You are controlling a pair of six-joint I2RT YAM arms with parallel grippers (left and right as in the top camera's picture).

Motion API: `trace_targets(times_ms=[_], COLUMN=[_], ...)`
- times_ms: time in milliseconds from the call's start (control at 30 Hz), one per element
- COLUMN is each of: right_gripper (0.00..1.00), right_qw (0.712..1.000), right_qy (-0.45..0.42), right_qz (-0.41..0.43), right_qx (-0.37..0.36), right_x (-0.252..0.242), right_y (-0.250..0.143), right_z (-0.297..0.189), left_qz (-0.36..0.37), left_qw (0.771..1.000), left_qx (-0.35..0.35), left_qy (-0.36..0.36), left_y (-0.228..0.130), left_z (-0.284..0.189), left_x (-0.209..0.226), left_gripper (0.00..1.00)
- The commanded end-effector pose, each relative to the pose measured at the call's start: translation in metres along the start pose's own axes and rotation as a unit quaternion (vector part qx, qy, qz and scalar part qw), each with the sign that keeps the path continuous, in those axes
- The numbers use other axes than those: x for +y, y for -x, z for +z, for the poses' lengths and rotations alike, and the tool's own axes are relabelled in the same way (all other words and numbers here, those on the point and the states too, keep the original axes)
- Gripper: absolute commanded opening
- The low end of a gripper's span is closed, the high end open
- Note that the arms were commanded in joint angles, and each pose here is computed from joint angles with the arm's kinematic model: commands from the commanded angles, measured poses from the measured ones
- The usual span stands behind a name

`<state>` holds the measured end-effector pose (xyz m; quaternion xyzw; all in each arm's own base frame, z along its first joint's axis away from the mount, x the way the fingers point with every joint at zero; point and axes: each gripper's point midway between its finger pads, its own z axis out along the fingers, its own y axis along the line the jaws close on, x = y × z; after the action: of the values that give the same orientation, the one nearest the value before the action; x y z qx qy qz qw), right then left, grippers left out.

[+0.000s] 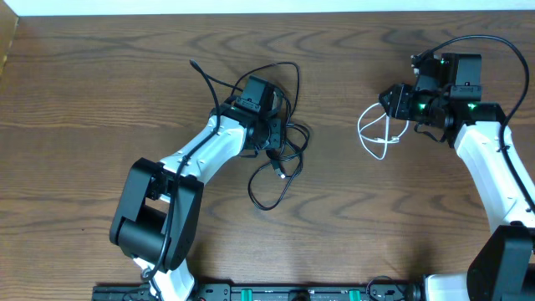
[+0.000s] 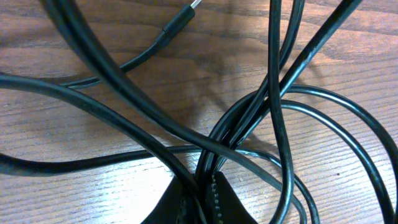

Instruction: Untangle cables

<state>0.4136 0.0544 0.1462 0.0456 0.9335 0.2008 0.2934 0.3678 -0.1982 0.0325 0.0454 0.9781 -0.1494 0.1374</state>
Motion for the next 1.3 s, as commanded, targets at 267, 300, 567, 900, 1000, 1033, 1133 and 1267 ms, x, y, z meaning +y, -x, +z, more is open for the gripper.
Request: trace_targets(times_ms=[267,300,567,900,1000,1033,1133,1267], right_gripper=[0.68,0.7,0.74,0.75,0.75,0.75,0.75,0.75], right_qw=[0.999,0.999,0.998,0.995,0.993,0.992,0.988,0.985], right_qy=[-0.009,-0.013,-0.033,-0.03,-0.046,-0.056,-0.074,-0.087], right_qz=[-0.001,-0.001,-0.004,-0.056,-0.067,-0.069,-0.078,-0.089], right_qx=[0.04,0.043,0.054,0.071,0.086,0.092,0.107,0.122], right_x=[-0.006,-0.008,-0.015,-0.009,-0.009,-0.01,-0.011,-0.01], right_y=[-0.018,-0.02,-0.026,-0.035,-0.043,-0.046,-0.056,-0.068], right_z=[0.004,0.004,0.003,0.005,0.006,0.006,0.008,0.011], left_qz=[-0.004,-0.004,-0.004,-0.004,-0.004,-0.004,-0.004,-0.004], left_qw=[1.0,1.0,1.0,1.0,1.0,1.0,1.0,1.0], left_qx=[0.002,0.002,0.002,0.002,0.002,0.002,0.002,0.002], left_qy=[0.007,0.007,0.007,0.007,0.007,0.007,0.007,0.007], left_y=[-0.002,-0.002,-0.002,-0.002,-0.002,-0.002,-0.002,-0.002], left_z=[0.003,0.003,0.003,0.003,0.003,0.003,0.003,0.003], left_x=[0.002,0.002,0.002,0.002,0.002,0.002,0.002,0.002], left_gripper=[0.07,0.07,0.08,0.08,0.08,0.08,0.08,0.08])
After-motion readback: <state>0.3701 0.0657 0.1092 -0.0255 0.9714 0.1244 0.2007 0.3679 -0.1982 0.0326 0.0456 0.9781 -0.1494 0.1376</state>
